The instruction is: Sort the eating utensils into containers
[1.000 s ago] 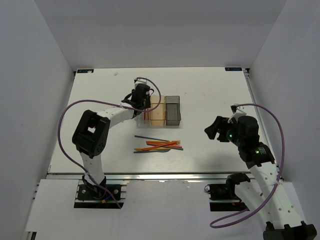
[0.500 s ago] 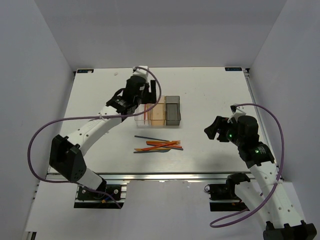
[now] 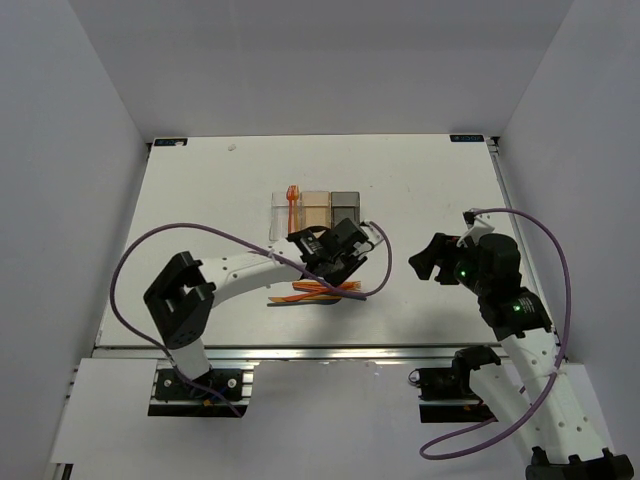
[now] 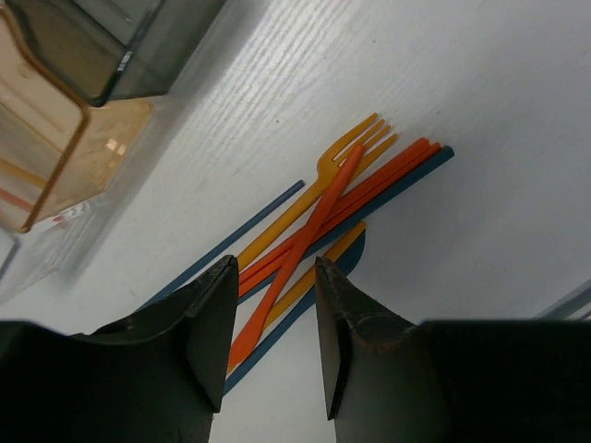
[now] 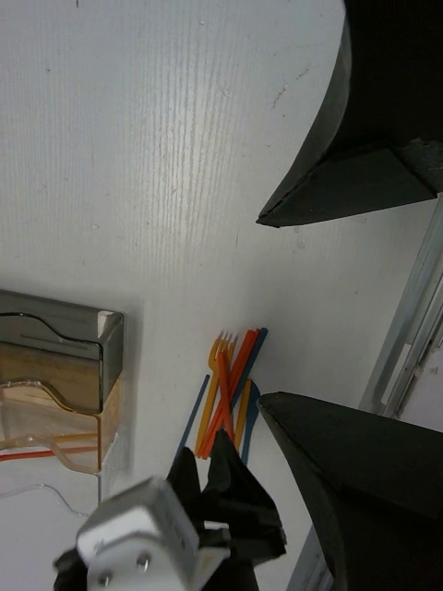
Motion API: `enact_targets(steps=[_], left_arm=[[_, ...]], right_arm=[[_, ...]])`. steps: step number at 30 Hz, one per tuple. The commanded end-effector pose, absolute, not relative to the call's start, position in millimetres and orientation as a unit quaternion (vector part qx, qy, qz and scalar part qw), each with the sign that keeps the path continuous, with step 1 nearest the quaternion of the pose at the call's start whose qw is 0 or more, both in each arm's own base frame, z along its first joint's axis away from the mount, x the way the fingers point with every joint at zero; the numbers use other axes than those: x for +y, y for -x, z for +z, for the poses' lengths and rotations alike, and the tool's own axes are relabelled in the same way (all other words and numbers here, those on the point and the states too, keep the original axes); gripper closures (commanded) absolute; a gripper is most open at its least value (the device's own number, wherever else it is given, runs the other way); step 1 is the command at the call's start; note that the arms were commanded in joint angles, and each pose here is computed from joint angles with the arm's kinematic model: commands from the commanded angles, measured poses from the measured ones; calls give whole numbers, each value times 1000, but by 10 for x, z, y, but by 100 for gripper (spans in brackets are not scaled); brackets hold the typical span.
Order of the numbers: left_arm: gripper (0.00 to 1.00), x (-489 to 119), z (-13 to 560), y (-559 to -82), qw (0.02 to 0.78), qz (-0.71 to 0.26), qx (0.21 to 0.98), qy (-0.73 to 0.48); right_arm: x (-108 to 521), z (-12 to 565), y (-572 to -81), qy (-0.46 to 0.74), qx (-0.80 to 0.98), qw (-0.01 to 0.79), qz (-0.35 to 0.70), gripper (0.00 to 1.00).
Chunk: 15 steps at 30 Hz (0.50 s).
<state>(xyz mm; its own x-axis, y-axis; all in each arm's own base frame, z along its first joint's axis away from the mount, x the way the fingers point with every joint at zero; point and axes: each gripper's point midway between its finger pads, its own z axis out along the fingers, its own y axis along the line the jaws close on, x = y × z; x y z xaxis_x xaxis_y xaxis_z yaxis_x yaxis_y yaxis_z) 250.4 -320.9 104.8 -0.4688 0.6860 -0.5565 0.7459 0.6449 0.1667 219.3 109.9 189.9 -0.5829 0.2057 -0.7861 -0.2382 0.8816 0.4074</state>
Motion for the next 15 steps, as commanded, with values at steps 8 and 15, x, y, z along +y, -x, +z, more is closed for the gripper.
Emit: enact_targets(steps=[8,15], left_arm=[[51,-3275,737,-2535,260,-35,835,-483],[61,-3167,658,-2652,241,-59,843,-477]], right_arm=[[1144,2033,-2194,30,838,483,254,23],[1143,2050,-2187,31,835,486,255,22]])
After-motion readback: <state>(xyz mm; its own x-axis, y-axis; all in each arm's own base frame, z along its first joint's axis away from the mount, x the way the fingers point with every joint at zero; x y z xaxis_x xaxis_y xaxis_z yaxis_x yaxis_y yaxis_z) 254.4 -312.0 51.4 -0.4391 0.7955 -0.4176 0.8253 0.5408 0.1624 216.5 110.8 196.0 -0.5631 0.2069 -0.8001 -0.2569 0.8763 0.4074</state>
